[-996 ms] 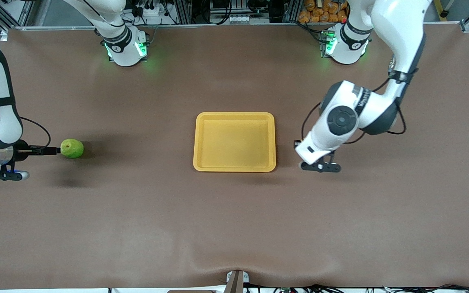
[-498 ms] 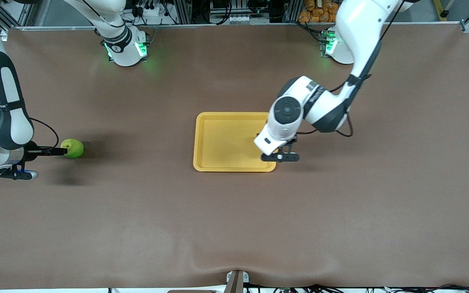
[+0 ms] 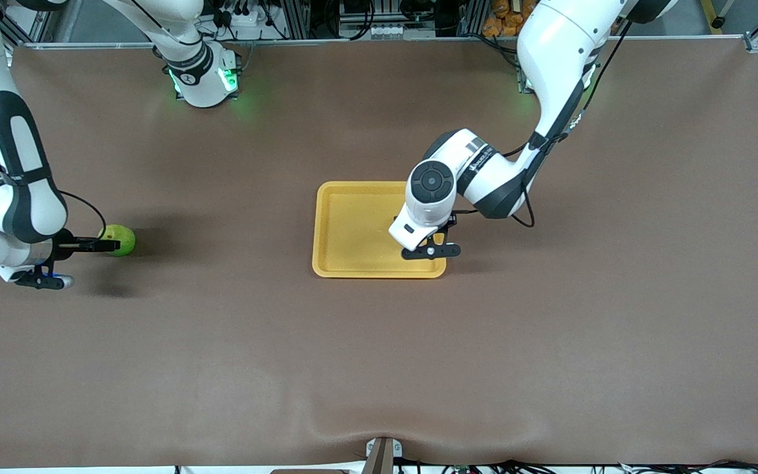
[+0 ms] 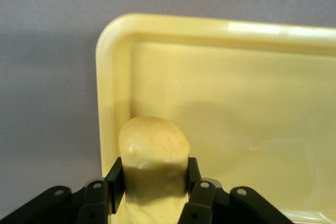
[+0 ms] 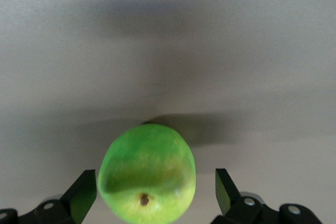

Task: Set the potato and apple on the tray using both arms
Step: 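Lower the potato onto the tray with the left gripper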

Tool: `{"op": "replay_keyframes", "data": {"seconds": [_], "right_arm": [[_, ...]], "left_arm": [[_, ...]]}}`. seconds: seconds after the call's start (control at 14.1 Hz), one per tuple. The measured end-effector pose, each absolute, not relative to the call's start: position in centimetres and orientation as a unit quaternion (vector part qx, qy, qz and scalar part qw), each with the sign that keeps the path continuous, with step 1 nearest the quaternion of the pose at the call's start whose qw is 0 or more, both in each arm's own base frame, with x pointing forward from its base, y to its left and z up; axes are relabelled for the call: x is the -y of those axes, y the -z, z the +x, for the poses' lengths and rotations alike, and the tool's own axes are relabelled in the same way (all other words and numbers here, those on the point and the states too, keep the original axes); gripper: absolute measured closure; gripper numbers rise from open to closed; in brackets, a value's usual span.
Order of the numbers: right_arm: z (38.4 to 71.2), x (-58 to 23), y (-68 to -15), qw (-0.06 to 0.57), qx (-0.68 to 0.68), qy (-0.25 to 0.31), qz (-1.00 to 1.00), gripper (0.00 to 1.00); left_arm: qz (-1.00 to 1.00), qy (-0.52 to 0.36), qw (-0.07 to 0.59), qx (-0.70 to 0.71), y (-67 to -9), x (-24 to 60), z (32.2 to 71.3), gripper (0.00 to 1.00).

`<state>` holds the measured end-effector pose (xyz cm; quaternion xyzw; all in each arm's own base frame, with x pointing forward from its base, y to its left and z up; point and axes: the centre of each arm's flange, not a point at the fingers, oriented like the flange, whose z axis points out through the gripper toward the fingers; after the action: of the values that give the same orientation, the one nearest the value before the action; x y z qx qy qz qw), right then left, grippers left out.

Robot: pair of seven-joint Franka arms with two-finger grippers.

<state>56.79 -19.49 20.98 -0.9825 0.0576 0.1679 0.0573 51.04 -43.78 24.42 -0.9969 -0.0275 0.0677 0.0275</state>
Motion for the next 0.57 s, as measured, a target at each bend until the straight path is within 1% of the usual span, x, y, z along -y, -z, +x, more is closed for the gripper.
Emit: {"op": "replay_keyframes", "data": {"seconds": [0.21, 0.57], "right_arm": [[56.2, 19.3, -20.0, 0.058, -0.059, -0.165, -0.983, 0.0], [55.5, 19.0, -18.8, 0.064, -0.046, -0.162, -0.984, 0.0]], "left_arm": [[-0.996, -0.076, 0.034, 0.028, -23.0, 44.2, 50.4, 0.5], [-0.996, -0.078, 0.043, 0.02, -22.3, 44.6, 49.8, 0.5]]}}
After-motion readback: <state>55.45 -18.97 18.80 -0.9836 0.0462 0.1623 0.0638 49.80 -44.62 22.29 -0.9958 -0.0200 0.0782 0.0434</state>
